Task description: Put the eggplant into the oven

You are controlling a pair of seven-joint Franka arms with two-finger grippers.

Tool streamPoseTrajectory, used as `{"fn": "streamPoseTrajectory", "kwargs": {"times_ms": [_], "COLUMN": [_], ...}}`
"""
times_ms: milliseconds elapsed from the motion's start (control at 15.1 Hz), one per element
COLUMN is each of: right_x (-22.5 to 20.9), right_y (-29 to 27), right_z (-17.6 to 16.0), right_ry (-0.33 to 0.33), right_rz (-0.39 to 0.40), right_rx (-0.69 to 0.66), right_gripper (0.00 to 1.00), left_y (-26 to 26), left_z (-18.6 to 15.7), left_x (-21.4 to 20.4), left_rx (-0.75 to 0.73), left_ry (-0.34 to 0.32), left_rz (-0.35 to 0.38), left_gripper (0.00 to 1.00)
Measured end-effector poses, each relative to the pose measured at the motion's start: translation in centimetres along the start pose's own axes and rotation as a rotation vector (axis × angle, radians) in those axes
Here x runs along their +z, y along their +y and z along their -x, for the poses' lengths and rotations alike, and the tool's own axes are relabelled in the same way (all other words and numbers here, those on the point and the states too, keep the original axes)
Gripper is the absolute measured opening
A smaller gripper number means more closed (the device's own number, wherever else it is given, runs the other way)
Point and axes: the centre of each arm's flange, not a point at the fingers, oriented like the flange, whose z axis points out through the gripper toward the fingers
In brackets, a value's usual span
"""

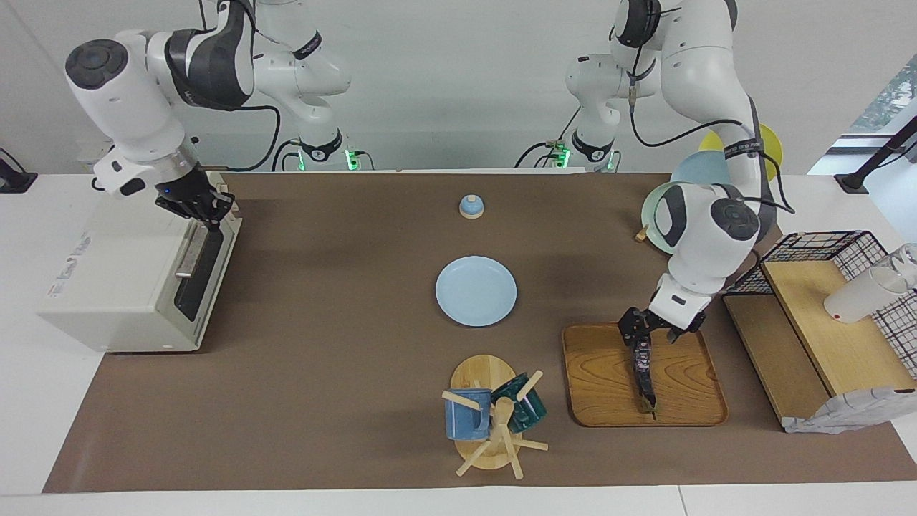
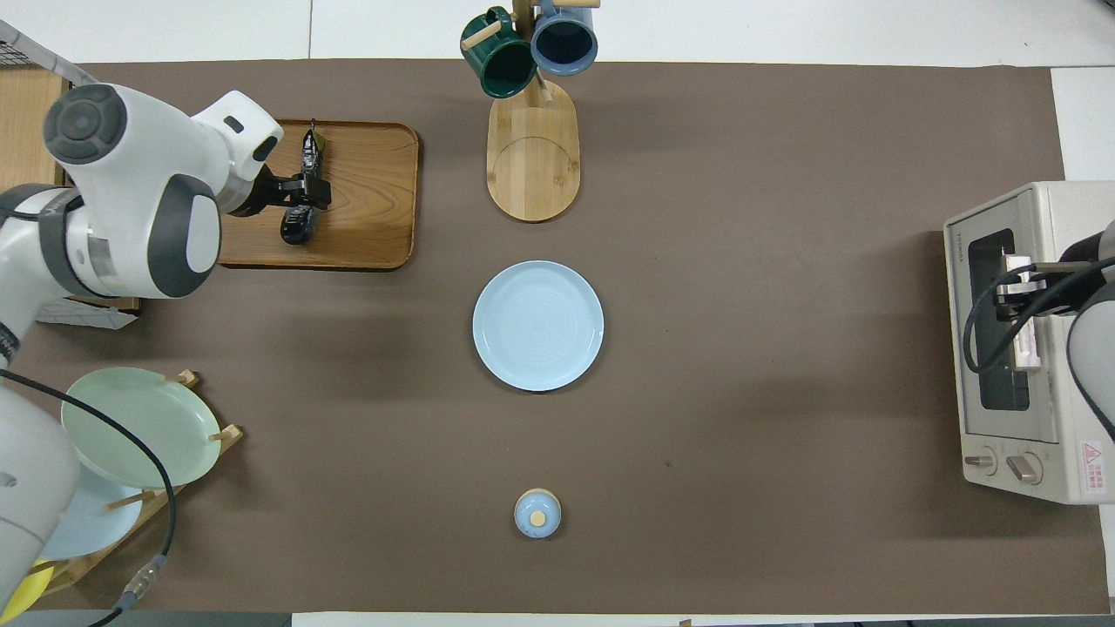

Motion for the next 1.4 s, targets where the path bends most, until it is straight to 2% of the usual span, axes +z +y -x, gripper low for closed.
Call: {"fn": "streamPoseTrajectory", "kwargs": {"times_ms": [199, 531, 930, 997, 1262, 1395], "right_x": [0.5, 1.6, 2.9, 3.0, 4.4, 4.3], "right_y": [0.1, 1.9, 2.9, 3.1, 3.7, 3.6], "right_z": [0.0, -0.2, -0.2, -0.1, 0.0, 0.0], "right_ry": [-0.006, 0.018, 0.009, 0.009, 0.023, 0.025], "right_rz": [0.055, 0.061, 0.063, 0.063, 0.062, 0.062], "right_rx": [-0.056, -0.075, -0.135, -0.138, -0.139, -0.140], "right_gripper": [0.01, 0.01, 0.01, 0.01, 0.01, 0.01], "left_y": [0.4, 0.2, 0.1, 0.1, 0.0, -0.1], "left_z": [0.1, 0.2, 0.5, 0.5, 0.3, -0.2], "left_x": [2.0, 2.4, 3.1, 3.1, 2.9, 2.1], "left_rx": [0.029, 0.058, 0.064, 0.063, 0.068, 0.065], "left_ry": [-0.013, -0.018, -0.032, -0.031, -0.027, -0.012], "left_rz": [-0.024, -0.041, -0.042, -0.043, -0.043, -0.043], "left_gripper": [1.00, 1.00, 0.96, 0.90, 0.43, 0.42]}}
